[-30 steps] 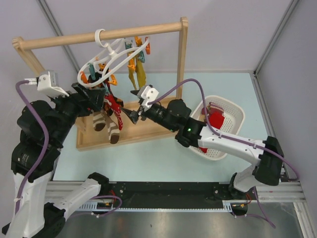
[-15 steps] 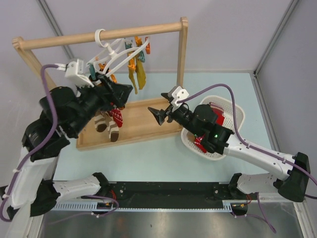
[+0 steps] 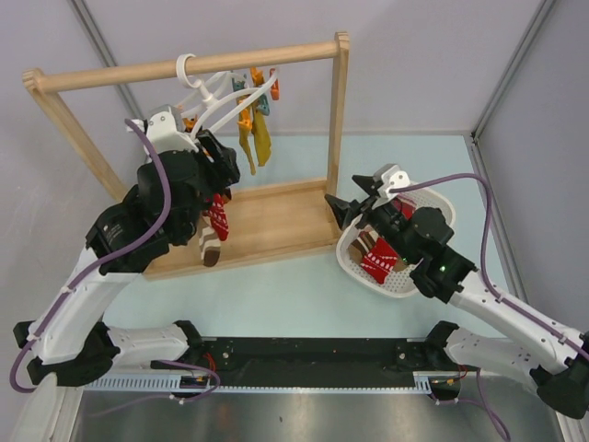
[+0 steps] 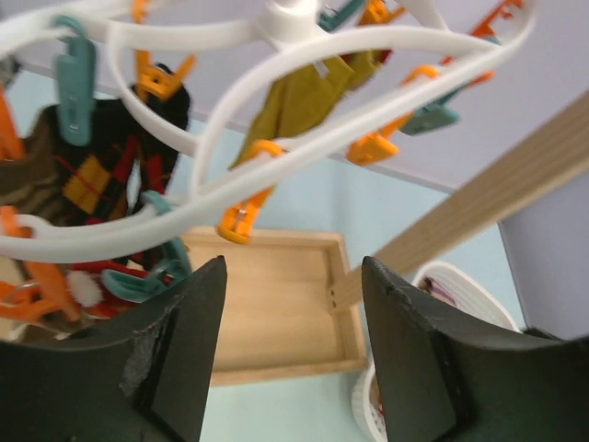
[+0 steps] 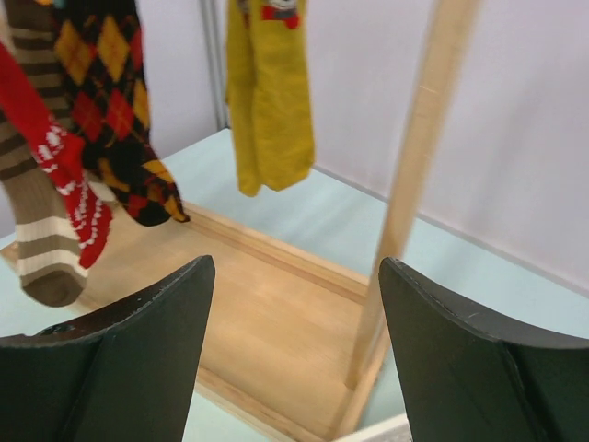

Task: Clip the socks to the hanger
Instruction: Open the clamp at the hanger.

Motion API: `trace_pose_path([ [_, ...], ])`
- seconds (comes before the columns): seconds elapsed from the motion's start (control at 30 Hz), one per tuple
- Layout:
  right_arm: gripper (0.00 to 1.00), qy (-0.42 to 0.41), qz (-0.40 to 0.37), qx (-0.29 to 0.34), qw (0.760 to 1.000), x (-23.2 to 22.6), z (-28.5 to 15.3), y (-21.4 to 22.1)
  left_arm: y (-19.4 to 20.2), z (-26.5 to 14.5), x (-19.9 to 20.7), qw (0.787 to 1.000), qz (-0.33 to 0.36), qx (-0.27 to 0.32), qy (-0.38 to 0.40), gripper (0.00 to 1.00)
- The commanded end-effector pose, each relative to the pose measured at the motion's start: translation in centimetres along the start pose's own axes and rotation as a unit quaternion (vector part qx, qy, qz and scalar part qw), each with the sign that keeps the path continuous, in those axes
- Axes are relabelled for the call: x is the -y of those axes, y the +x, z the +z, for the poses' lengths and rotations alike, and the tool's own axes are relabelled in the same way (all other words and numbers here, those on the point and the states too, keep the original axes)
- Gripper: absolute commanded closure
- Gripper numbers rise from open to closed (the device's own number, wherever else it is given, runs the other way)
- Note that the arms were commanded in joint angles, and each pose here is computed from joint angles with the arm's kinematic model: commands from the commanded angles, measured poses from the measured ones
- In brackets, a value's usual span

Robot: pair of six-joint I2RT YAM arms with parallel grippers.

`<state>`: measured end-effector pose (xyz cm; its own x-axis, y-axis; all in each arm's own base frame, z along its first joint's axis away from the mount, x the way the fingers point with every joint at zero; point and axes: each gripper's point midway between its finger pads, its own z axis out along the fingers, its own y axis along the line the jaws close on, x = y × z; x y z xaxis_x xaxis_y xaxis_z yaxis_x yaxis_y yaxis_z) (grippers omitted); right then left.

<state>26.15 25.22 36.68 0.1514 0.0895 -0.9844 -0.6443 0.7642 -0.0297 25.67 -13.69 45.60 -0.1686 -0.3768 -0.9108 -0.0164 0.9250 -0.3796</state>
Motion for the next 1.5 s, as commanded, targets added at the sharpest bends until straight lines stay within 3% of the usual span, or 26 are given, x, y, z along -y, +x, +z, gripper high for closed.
trace_pose_path([
  [0.0, 0.22, 0.018, 0.024, 0.022, 0.999, 1.9, -1.0, -0.6, -1.2, 0.4, -2.4, 0.996, 0.013, 0.045, -0.069, 0.37],
  [0.3, 0.23, -0.002, 0.034, 0.021, 0.999, 2.5, -1.3, 0.8, -1.6, 1.0, -4.0, 0.990, 0.036, 0.070, -0.121, 0.57],
  [0.73, 0.23, -0.123, 0.042, 0.039, 0.991, -2.9, 0.0, 0.8, -2.4, 1.6, -6.0, 0.988, 0.025, 0.077, -0.129, 0.63],
  [0.97, 0.23, -0.165, 0.045, 0.072, 0.983, -5.7, 1.3, -0.2, -3.0, 0.9, -7.3, 0.988, 0.019, 0.084, -0.129, 0.73],
  [1.17, 0.23, -0.218, 0.046, 0.086, 0.971, -9.3, 4.3, -1.1, -2.5, 1.4, -7.2, 0.990, 0.028, 0.070, -0.117, 0.82],
  [1.3, 0.23, -0.238, 0.049, 0.090, 0.966, -11.1, 6.1, -1.5, -2.7, 1.5, -7.8, 0.989, 0.034, 0.074, -0.122, 0.84],
  [1.47, 0.23, -0.256, 0.051, 0.090, 0.961, -12.8, 8.1, -0.9, -2.4, 1.9, -6.4, 0.995, 0.029, 0.061, -0.075, 0.86],
])
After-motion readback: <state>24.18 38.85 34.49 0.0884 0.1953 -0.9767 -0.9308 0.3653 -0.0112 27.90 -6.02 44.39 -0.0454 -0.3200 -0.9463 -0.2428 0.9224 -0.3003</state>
